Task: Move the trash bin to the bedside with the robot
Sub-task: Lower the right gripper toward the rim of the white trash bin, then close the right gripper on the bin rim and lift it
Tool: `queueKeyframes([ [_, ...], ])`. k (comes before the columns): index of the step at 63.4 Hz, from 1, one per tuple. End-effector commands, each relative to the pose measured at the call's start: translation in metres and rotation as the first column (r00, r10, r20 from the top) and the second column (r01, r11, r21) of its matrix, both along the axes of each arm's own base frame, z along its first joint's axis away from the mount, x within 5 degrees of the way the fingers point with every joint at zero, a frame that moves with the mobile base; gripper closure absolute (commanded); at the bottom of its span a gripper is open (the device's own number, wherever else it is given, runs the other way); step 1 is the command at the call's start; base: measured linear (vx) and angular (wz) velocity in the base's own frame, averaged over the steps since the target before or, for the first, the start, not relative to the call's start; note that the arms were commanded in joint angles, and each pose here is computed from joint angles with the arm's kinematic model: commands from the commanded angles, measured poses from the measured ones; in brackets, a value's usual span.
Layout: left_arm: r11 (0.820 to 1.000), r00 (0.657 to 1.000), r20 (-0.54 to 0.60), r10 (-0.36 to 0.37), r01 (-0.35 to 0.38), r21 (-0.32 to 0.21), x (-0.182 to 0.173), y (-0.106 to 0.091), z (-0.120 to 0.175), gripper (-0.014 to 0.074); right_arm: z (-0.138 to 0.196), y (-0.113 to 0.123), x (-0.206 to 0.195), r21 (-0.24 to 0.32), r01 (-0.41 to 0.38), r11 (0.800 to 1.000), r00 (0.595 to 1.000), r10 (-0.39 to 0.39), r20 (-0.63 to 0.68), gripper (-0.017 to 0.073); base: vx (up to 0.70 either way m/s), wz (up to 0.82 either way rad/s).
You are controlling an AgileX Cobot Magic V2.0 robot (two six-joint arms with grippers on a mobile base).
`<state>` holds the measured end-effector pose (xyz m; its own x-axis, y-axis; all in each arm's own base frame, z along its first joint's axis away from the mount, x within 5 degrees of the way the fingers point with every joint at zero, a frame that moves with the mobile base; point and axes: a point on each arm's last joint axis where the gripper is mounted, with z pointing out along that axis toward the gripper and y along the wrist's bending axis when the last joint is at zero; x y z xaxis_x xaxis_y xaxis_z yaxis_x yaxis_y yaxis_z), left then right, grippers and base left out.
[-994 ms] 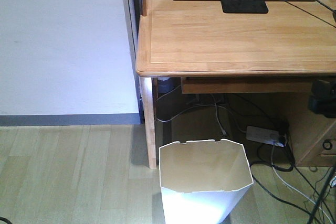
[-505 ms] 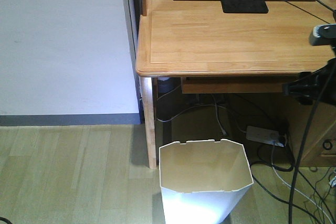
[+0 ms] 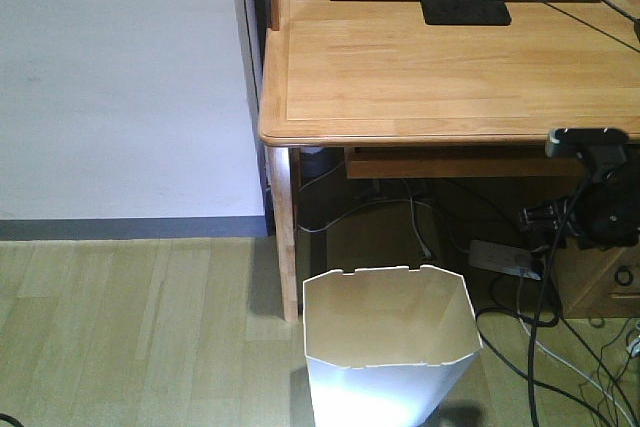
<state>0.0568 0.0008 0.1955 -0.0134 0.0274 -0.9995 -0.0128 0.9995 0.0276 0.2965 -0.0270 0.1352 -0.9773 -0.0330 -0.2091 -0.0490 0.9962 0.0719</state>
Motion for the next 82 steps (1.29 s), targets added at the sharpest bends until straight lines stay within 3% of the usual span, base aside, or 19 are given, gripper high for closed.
queueKeyframes([
  [1, 1.000, 0.997, 0.077, -0.008, 0.010, -0.022, -0.001, -0.001, 0.004, 0.0600, -0.009, -0.004, 0.017, -0.006, -0.001, 1.000, 0.998, 0.001, 0.064, 0.0103, 0.00, 0.00],
  [29, 1.000, 0.997, 0.077, -0.008, 0.010, -0.022, -0.001, -0.001, 0.004, 0.0600, -0.118, -0.010, 0.054, -0.021, -0.049, 0.999, 0.999, 0.049, -0.012, 0.0018, 0.00, 0.00],
  [44, 1.000, 0.997, 0.077, -0.008, 0.010, -0.022, -0.001, -0.001, 0.004, 0.0600, -0.175, -0.013, 0.076, -0.019, -0.053, 0.998, 0.997, 0.052, -0.053, 0.0017, 0.00, 0.00],
  [60, 1.000, 0.997, 0.077, -0.008, 0.010, -0.022, -0.001, -0.001, 0.004, 0.0600, -0.227, 0.017, 0.095, -0.016, -0.178, 0.984, 0.981, 0.176, -0.083, 0.0017, 0.00, 0.00],
  [82, 1.000, 0.997, 0.077, -0.008, 0.010, -0.022, -0.001, -0.001, 0.004, 0.0600, -0.290, -0.006, 0.107, 0.054, -0.096, 0.994, 0.977, 0.104, -0.185, 0.0019, 0.00, 0.00],
])
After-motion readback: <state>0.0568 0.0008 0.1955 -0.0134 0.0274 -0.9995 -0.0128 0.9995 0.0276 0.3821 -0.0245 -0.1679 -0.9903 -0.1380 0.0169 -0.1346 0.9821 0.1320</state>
